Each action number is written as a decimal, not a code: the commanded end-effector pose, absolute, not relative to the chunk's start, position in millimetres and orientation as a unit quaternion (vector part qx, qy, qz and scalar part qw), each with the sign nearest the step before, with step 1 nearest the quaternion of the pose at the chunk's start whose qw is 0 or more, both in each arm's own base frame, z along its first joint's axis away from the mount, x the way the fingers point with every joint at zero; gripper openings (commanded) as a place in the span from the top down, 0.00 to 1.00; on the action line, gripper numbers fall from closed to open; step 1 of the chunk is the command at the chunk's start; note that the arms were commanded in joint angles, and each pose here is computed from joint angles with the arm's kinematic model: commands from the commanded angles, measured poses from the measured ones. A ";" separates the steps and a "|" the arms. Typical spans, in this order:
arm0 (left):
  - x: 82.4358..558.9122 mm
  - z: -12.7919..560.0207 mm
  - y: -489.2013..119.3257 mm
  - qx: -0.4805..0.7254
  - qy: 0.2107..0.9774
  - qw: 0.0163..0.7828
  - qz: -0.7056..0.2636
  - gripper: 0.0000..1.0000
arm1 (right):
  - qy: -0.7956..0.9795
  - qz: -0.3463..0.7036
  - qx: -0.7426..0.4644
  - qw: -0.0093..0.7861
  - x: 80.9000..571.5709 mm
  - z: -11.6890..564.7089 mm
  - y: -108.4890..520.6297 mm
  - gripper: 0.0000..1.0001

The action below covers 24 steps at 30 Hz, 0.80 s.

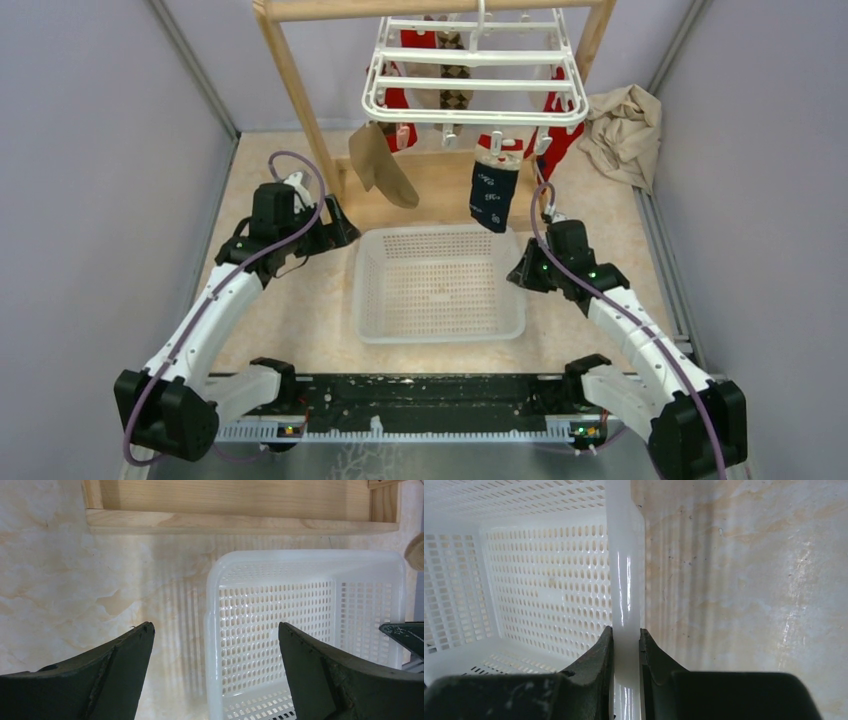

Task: Remove the socks clipped to the hanger
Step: Adjust the bin at the center of the board.

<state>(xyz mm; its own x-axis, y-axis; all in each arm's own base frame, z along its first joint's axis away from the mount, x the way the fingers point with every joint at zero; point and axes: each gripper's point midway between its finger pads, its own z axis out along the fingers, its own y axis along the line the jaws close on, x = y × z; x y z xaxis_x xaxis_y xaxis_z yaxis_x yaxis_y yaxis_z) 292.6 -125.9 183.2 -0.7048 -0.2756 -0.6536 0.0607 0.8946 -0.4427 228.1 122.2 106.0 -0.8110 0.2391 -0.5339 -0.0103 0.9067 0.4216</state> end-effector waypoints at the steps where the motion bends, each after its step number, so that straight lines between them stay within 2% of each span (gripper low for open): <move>1: 287.3 187.6 -131.4 -0.059 0.892 0.383 -0.233 0.01 | 0.920 0.239 0.045 0.306 220.5 119.6 135.3 1.00; 8: 279.5 189.0 -139.1 -0.054 0.891 0.384 -0.237 0.01 | 0.921 0.248 0.046 0.298 208.5 116.5 142.4 1.00; 10: 276.7 191.9 -139.7 -0.054 0.889 0.386 -0.238 0.01 | 0.920 0.244 0.050 0.302 205.2 117.9 141.0 0.97; 14: 271.6 200.1 -137.2 -0.058 0.883 0.399 -0.240 0.01 | 0.914 0.251 0.060 0.313 202.2 125.1 139.7 0.80; 16: 269.4 205.3 -137.1 -0.058 0.880 0.403 -0.243 0.01 | 0.915 0.248 0.059 0.314 201.3 128.9 138.4 0.67; 20: 261.5 217.8 -139.9 -0.046 0.877 0.403 -0.256 0.01 | 0.909 0.235 0.052 0.340 206.4 151.0 132.2 0.50; 24: 252.1 239.1 -140.3 -0.035 0.865 0.421 -0.272 0.01 | 0.901 0.232 0.042 0.364 208.9 175.0 129.0 0.28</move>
